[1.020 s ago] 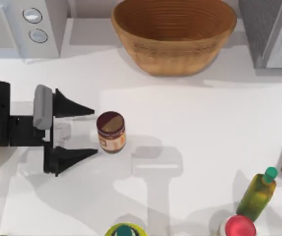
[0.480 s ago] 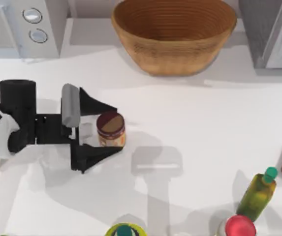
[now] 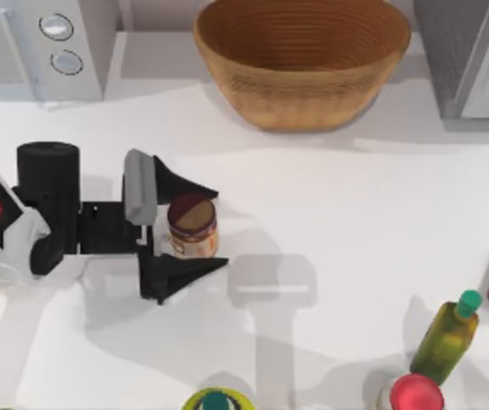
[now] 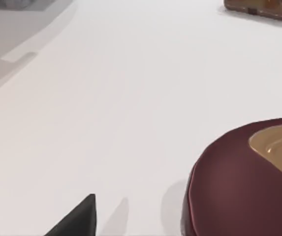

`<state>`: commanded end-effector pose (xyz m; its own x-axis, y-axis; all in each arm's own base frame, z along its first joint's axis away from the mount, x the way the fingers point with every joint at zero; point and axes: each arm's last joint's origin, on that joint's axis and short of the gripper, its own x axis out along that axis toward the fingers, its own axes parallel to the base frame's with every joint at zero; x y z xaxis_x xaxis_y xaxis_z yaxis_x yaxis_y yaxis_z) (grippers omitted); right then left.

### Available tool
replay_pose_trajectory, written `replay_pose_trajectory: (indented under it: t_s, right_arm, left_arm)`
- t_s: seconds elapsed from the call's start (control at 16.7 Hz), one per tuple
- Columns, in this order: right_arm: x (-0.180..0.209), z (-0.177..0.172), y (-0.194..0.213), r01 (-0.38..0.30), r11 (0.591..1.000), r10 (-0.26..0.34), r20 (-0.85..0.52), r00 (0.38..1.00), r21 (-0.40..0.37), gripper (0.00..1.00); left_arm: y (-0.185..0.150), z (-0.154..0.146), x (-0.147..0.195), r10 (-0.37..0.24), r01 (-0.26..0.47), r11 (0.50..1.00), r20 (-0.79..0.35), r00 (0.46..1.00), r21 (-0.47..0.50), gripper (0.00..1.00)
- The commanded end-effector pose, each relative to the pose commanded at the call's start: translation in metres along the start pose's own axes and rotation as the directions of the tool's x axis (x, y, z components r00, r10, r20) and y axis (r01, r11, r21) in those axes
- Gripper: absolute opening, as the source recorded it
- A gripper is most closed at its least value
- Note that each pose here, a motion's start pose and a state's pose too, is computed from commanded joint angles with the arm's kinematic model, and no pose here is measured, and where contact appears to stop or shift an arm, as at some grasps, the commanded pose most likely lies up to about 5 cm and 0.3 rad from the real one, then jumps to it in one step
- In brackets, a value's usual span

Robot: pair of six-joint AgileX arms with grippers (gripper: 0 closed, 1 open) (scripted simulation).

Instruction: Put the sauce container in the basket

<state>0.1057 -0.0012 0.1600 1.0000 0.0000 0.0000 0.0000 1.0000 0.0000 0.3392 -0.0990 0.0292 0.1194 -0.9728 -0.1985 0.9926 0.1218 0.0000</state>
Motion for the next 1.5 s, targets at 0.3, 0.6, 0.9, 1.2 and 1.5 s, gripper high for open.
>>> replay_pose_trajectory:
  t_s: [0.3, 0.6, 0.9, 1.2, 1.5]
  right_arm:
    - [0.0, 0.0, 0.0, 0.0, 1.0, 0.0, 0.0, 1.0, 0.0, 1.0]
    - [0.0, 0.0, 0.0, 0.0, 1.0, 0.0, 0.0, 1.0, 0.0, 1.0]
    - [0.0, 0.0, 0.0, 0.0, 1.0, 0.0, 0.0, 1.0, 0.0, 1.0]
    - [0.0, 0.0, 0.0, 0.0, 1.0, 0.0, 0.0, 1.0, 0.0, 1.0]
    - [0.0, 0.0, 0.0, 0.0, 1.0, 0.0, 0.0, 1.0, 0.0, 1.0]
  left_arm:
    - [0.0, 0.0, 0.0, 0.0, 0.0, 1.0, 0.0, 1.0, 0.0, 0.7]
    - [0.0, 0.0, 0.0, 0.0, 0.0, 1.0, 0.0, 1.0, 0.0, 0.32]
    - [0.0, 0.0, 0.0, 0.0, 0.0, 1.0, 0.0, 1.0, 0.0, 0.0]
    - [0.0, 0.0, 0.0, 0.0, 0.0, 1.0, 0.0, 1.0, 0.0, 0.0]
    - [0.0008, 0.0011, -0.002, 0.003, -0.003, 1.0, -0.001, 1.0, 0.006, 0.0]
